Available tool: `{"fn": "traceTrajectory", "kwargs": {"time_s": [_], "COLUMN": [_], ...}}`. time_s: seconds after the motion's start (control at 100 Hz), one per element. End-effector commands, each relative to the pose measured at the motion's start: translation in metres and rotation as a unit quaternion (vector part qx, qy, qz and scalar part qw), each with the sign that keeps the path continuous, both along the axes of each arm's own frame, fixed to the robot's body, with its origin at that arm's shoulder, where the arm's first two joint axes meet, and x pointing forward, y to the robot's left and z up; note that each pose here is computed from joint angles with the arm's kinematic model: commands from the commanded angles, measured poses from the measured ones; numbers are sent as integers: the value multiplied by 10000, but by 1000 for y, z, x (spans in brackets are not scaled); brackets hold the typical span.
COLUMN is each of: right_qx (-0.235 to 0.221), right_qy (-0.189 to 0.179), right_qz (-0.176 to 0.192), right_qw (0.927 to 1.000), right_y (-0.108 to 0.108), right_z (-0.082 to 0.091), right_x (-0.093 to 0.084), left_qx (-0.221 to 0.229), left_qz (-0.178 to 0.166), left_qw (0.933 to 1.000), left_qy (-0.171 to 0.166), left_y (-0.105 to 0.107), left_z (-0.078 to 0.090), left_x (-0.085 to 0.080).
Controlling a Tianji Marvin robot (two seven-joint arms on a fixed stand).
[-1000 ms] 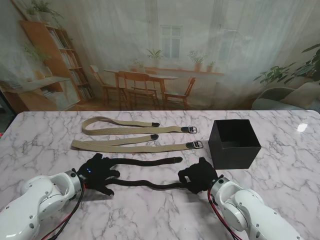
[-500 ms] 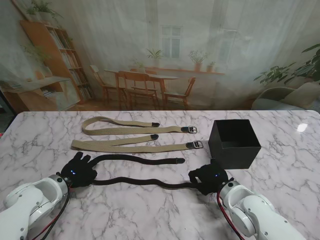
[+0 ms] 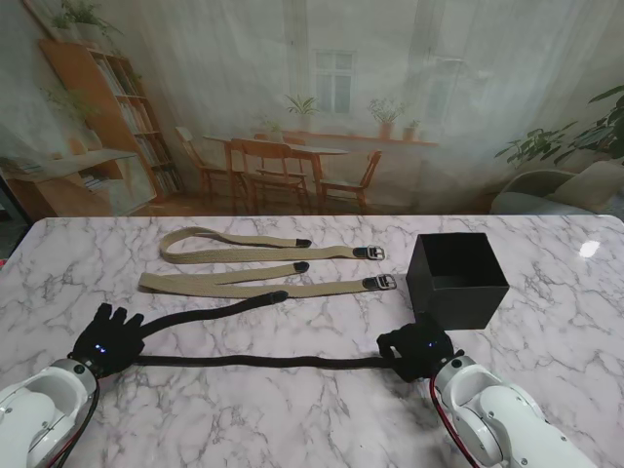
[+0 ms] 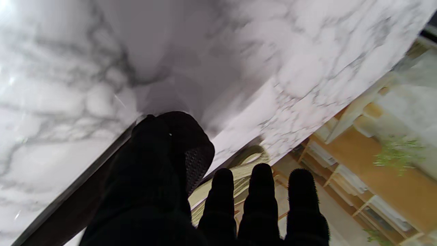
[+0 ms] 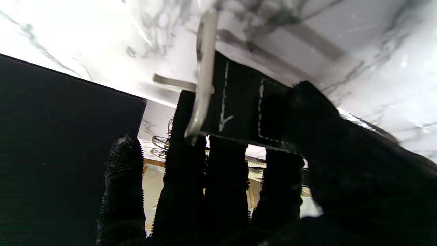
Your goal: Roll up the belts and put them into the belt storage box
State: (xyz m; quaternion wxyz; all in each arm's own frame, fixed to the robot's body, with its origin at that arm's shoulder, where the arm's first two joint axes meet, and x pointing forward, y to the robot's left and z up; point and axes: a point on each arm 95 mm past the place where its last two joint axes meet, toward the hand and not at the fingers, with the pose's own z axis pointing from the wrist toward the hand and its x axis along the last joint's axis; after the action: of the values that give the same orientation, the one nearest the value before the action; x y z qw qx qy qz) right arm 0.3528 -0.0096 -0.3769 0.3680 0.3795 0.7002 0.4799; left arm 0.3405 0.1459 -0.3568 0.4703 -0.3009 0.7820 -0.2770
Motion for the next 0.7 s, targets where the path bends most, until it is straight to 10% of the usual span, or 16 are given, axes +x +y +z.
{"fn": "traceTrajectory", "kwargs": {"time_s": [0.0,0.39,0.69], "right_qx": [-96,15,-172], "right_qy": [51,-283,-185], "right_qz": [-122,-270,-613], "right_qw": [9999,9992,9978], "right_y": [-7,-15,-34], "right_z": [-5,7,-6], "right_x": [-2,-4,-8], "left_qx": [189,25,30], "left_qz": [221,24,173], "left_qw": [9996,9979,9992], "left_qy": [70,-641,-370], "left_y": [16,22,17], "left_z": [-9,11,-5], "left_x": [-11,-19,-20]}}
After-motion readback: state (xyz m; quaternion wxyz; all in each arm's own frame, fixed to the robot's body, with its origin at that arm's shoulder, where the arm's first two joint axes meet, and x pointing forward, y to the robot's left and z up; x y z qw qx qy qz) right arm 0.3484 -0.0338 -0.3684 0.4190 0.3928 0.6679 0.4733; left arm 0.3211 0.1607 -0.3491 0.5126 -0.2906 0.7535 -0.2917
